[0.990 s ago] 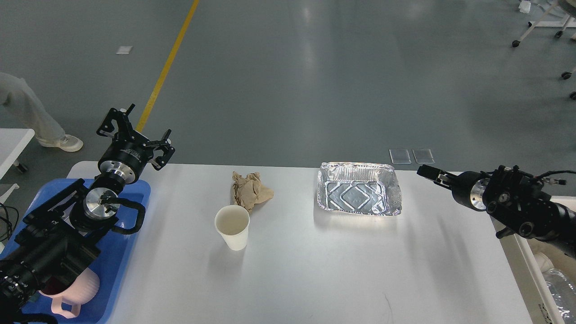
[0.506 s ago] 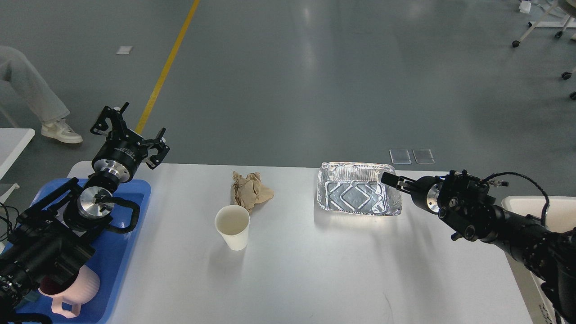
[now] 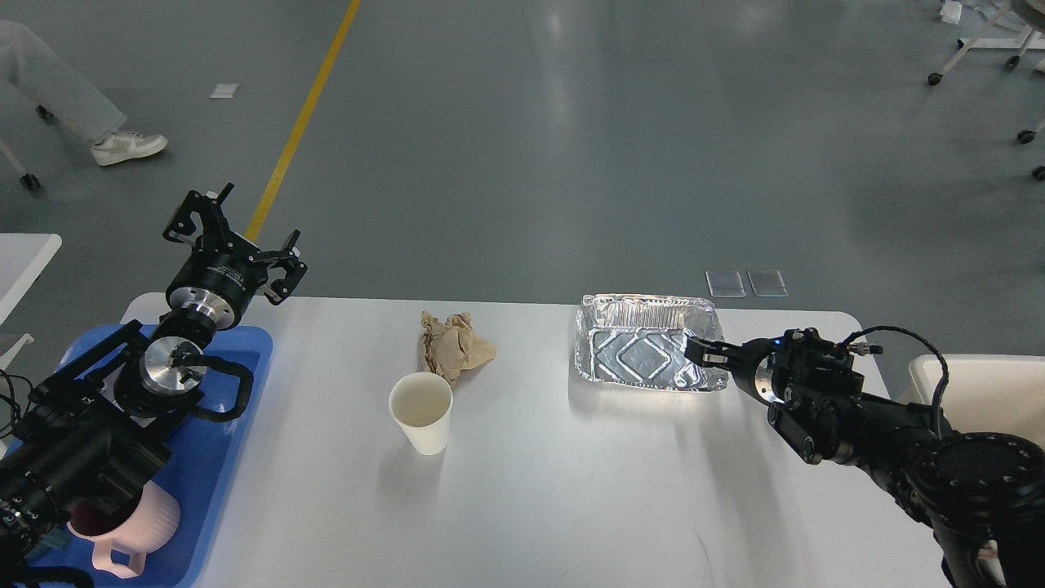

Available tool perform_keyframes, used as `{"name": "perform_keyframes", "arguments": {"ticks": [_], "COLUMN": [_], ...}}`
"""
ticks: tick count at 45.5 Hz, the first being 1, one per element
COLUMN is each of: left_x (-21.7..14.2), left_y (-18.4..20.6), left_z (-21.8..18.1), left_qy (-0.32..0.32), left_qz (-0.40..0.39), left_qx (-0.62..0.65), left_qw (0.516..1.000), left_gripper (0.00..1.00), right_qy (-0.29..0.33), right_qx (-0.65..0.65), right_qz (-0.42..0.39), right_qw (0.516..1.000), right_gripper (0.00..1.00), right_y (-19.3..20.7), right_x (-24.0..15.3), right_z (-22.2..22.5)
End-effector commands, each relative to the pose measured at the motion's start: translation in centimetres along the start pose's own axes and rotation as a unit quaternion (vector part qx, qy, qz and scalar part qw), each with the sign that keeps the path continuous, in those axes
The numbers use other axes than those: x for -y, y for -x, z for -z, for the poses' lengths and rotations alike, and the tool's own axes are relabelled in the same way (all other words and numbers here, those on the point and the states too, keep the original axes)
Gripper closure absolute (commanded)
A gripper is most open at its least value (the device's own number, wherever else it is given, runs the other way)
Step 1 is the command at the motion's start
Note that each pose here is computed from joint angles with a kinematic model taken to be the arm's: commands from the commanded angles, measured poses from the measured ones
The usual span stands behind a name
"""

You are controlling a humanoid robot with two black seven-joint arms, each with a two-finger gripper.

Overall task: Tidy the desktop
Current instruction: 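Grasp the foil tray edge with the right gripper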

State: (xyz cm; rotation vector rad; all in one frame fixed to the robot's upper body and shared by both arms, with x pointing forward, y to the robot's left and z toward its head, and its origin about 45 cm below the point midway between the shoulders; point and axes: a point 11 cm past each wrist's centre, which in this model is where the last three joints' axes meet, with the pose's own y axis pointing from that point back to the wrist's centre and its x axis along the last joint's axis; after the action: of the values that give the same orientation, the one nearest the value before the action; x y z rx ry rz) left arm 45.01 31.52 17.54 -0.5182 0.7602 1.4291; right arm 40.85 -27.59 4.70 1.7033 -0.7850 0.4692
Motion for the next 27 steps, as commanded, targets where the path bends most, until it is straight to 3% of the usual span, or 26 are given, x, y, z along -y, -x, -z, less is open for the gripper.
{"name": "perform_keyframes", "arguments": {"ticks": [1,14,18,22,25,27], "left_x": [0.00,0.03,0.00,-0.01,0.04,-0.01], "left_y": [-0.02,0.07,0.00,0.05,0.10,0.03], "left_z": [0.10,0.20,0.24,0.29,0.30,0.38], "left_qy": [-0.001,-0.002,-0.003,-0.003,-0.003,-0.004], "left_qz": [0.000,0.001,0.000,0.001,0.001,0.000], "left_qx": [0.000,0.001,0.001,0.001,0.001,0.001], "left_qw": [1.000,1.000,1.000,1.000,1.000,1.000], "left_gripper": [0.02,0.02,0.02,0.02,0.02,0.02], "right_qy": [0.002,0.020,0.019,0.016,0.014,0.013], "right_qx": [0.000,-0.011,0.005,0.028,0.035,0.035], "right_qz": [0.003,-0.015,-0.013,-0.016,-0.014,-0.013], "right_qw": [1.000,1.000,1.000,0.999,0.999,0.999], "right_gripper": [0.21,0.41,0.56,0.58,0.72,0.89], "right_y": [0.55,1.07,1.09,1.00,1.12,1.15], "right_x": [0.01,0.39,0.44,0.49,0.50,0.51], "right_z": [-0.18,-0.15,0.04,0.32,0.46,0.50]}}
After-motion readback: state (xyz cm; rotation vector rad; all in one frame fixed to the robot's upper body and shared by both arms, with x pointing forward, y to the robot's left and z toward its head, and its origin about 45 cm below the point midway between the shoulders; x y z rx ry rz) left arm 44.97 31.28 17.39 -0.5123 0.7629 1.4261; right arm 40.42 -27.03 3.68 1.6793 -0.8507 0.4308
